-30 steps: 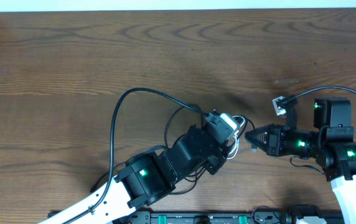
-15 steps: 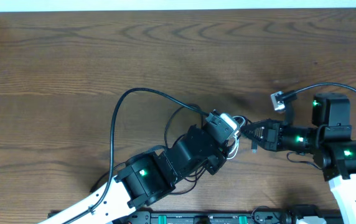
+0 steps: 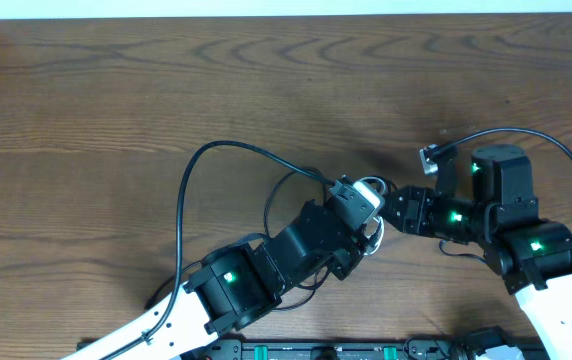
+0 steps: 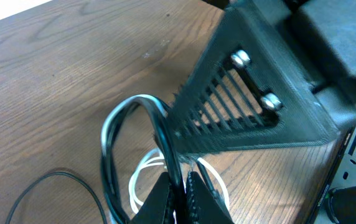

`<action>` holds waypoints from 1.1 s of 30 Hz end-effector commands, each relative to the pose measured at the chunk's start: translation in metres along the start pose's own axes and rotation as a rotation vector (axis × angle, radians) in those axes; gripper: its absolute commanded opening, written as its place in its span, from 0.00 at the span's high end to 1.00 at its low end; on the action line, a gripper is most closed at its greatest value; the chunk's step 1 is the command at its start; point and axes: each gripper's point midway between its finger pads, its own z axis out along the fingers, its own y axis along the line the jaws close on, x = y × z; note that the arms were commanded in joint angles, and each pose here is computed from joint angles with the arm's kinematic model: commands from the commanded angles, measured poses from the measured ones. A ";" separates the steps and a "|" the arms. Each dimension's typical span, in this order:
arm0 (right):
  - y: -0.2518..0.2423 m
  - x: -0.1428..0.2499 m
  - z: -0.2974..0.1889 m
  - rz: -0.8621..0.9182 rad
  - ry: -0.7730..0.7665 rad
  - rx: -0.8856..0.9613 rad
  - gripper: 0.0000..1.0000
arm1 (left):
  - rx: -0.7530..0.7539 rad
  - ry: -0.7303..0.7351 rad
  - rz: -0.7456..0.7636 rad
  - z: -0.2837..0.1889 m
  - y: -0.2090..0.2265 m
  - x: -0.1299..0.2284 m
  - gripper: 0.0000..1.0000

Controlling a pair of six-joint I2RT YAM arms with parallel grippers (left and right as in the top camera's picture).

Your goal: Untangle cables

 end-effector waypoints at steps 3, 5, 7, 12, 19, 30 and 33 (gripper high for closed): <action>-0.010 -0.007 0.005 0.096 -0.051 0.075 0.67 | 0.019 -0.020 0.016 -0.003 -0.004 -0.007 0.92; -0.010 -0.005 0.011 0.104 -0.038 0.083 0.68 | 0.019 -0.020 0.016 -0.003 -0.004 -0.007 0.92; -0.008 -0.003 0.017 0.093 -0.020 0.081 0.69 | 0.019 -0.020 0.016 -0.003 -0.004 -0.007 0.93; -0.010 -0.003 0.030 0.091 0.007 0.085 0.85 | 0.019 -0.019 0.016 -0.003 -0.004 -0.007 0.92; -0.012 -0.006 0.031 0.063 0.005 0.089 0.99 | 0.019 -0.020 0.016 -0.004 -0.004 -0.007 0.92; 0.000 -0.006 -0.040 -0.041 -0.144 0.003 0.99 | 0.014 -0.017 0.047 -0.004 -0.003 -0.006 0.93; 0.012 -0.006 -0.062 -0.074 -0.222 -0.049 0.99 | 0.014 -0.017 0.054 -0.004 -0.003 -0.006 0.92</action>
